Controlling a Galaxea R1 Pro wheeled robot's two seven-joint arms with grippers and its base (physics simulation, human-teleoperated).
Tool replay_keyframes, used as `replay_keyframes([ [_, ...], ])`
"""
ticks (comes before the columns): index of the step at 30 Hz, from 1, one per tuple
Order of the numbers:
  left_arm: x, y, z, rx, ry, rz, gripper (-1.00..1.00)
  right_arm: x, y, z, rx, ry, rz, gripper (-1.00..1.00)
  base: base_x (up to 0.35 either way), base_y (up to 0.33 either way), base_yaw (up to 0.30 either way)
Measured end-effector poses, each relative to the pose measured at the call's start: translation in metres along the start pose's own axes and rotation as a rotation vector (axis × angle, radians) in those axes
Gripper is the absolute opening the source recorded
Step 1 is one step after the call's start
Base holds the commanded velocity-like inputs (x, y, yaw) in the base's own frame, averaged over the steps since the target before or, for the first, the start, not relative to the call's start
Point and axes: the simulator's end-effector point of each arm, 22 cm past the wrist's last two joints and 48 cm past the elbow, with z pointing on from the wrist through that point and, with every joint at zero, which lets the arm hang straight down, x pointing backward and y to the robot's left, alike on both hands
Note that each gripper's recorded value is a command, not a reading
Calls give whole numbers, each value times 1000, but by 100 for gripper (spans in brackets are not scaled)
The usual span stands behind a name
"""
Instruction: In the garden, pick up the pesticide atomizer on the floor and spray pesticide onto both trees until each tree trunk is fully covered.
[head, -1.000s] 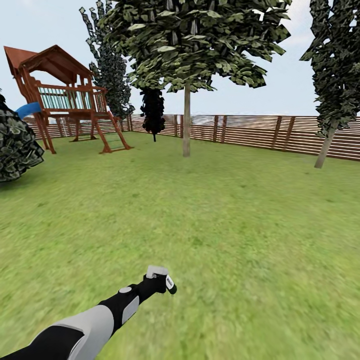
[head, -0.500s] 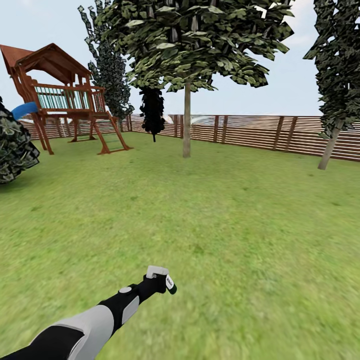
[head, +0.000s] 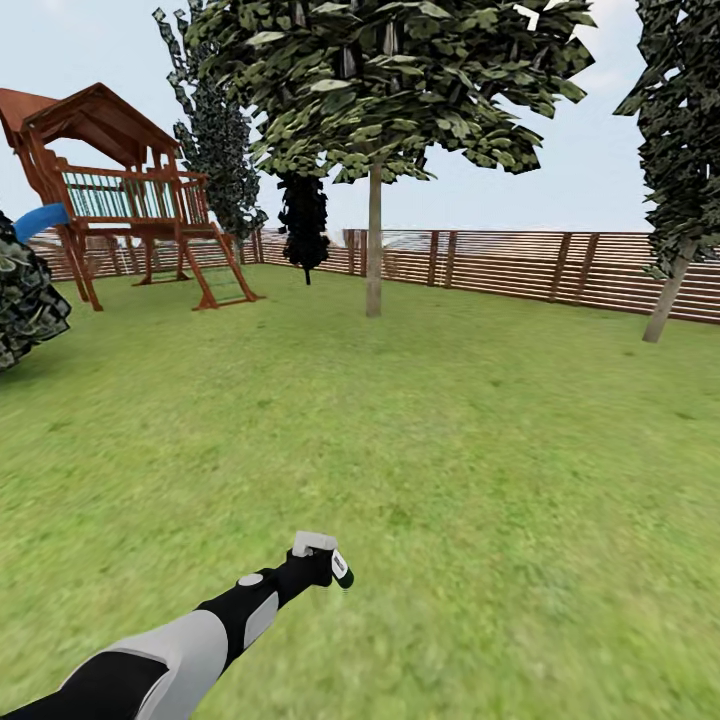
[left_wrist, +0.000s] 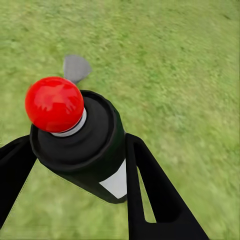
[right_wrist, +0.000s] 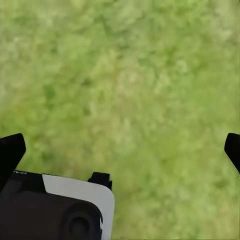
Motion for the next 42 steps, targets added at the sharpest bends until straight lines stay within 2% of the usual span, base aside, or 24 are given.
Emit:
replay_keyframes([
  [42, 0, 0, 0, 0, 0, 0, -100, 0, 0, 0, 0, 0, 0, 100, 350, 0, 0],
])
